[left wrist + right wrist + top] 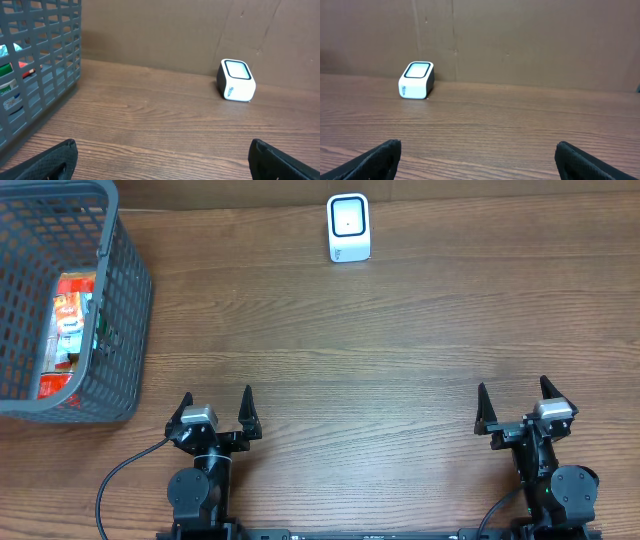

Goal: Scan the item barcode

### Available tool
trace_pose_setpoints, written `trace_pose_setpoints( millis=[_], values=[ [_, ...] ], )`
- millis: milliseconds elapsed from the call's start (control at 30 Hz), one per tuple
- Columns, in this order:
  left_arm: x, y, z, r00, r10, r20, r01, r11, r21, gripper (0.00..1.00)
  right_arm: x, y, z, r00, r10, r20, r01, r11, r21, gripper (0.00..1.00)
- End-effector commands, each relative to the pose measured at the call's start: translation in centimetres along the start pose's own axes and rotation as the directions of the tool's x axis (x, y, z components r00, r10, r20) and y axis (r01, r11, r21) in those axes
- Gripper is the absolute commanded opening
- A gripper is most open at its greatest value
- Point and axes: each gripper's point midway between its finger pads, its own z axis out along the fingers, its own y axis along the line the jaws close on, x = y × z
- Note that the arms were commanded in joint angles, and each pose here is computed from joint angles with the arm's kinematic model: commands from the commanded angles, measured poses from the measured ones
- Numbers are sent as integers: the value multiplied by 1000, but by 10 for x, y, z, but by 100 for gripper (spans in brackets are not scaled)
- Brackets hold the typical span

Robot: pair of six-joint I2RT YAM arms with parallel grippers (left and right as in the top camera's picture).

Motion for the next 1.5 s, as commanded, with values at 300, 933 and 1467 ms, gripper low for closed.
trace_pose_setpoints(
  millis=[300,933,1467],
  values=[
    [0,1,0,1000,19,4,-19,1000,0,100,2,-2,0,1000,-5,2,5,1000,13,100],
    [0,-4,0,1000,-19,0,19,999,27,100,2,-2,0,1000,-4,2,4,1000,13,100],
    [-45,-59,-47,977,-140,-162,180,947,266,100,2,-2,0,1000,-5,2,5,1000,13,100]
  ],
)
